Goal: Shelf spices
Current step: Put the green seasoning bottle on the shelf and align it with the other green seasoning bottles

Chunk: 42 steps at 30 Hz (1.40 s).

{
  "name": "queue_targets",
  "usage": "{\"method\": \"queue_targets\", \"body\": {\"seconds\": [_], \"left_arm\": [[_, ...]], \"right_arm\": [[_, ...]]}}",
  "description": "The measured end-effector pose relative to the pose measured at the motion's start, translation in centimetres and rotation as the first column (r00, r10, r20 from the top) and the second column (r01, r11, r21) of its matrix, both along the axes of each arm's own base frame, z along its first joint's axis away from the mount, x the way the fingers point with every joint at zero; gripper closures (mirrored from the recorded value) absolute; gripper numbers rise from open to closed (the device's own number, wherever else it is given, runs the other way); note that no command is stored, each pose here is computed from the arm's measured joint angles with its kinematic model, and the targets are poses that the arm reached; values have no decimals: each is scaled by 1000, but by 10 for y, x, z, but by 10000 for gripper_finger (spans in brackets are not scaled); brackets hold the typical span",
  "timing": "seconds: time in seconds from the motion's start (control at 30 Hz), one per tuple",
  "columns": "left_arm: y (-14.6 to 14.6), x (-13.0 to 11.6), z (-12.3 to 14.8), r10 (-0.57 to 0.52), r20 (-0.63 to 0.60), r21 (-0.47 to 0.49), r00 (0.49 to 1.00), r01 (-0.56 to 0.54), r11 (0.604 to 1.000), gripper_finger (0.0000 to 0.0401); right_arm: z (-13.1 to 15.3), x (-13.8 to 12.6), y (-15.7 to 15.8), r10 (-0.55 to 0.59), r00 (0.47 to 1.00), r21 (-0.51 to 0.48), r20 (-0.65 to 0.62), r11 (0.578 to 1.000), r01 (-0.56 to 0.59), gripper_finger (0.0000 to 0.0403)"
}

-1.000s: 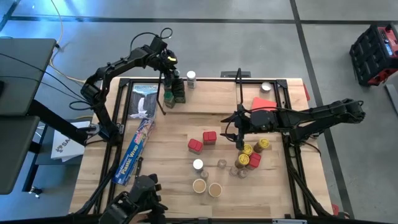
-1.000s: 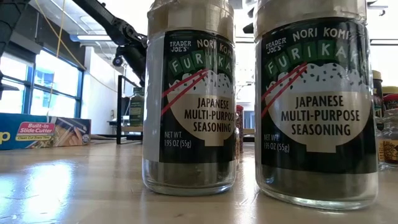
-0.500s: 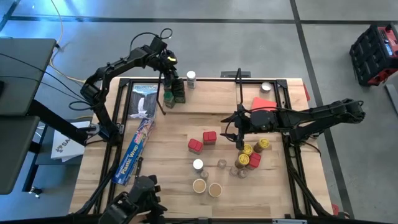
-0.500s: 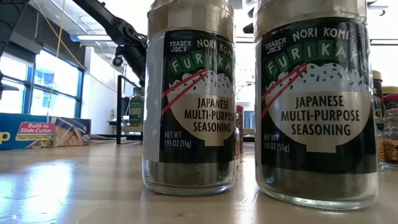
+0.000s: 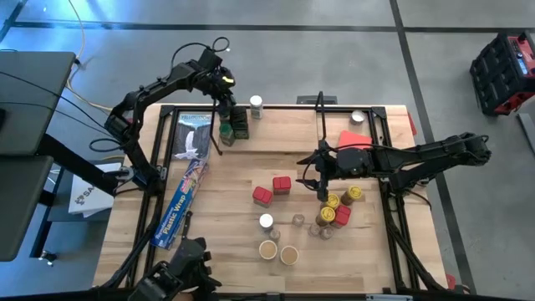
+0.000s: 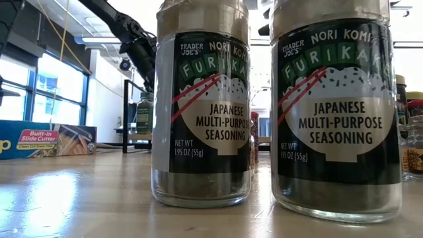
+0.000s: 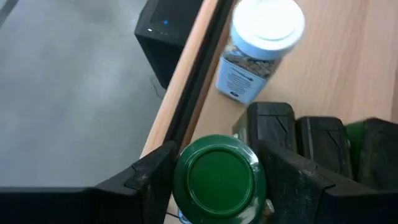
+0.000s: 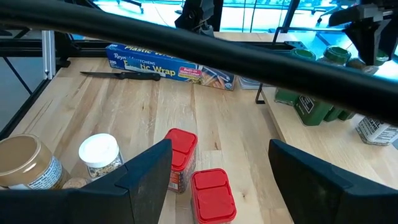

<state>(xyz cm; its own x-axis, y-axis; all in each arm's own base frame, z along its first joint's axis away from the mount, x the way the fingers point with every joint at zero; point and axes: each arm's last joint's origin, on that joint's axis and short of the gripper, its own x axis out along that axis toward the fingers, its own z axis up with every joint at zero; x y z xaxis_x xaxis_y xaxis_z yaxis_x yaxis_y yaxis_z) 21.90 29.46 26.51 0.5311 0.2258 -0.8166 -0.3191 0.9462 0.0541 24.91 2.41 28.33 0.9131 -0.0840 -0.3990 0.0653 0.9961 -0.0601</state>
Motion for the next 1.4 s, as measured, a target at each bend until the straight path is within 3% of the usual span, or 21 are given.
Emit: {"method": "queue_targets", "body": {"seconds": [0.37,0.83,1.03,1.2,1.4], "left_arm": [[-3,-2,-1,-19,-28,-15,999,18,1000,180],[-3,-3,0,-8,-32,-16,999,8,1000,121],[-8,-3,14,14,-16,55,1000,-13,998,121],[-7,4,16,52,48,45,998,-54,998,123],[-8,22,6,33,36,63,999,-35,997,165]], "right_arm": [[0,0,0,-1,1000,2,0,1000,1,142],[0,0,0,-1,1000,2,0,1000,1,142],[0,0,0,0,1000,0,0,1000,0,142],[0,0,0,0,1000,0,0,1000,0,142],[0,0,0,0,1000,0,3,1000,0,142]]}}
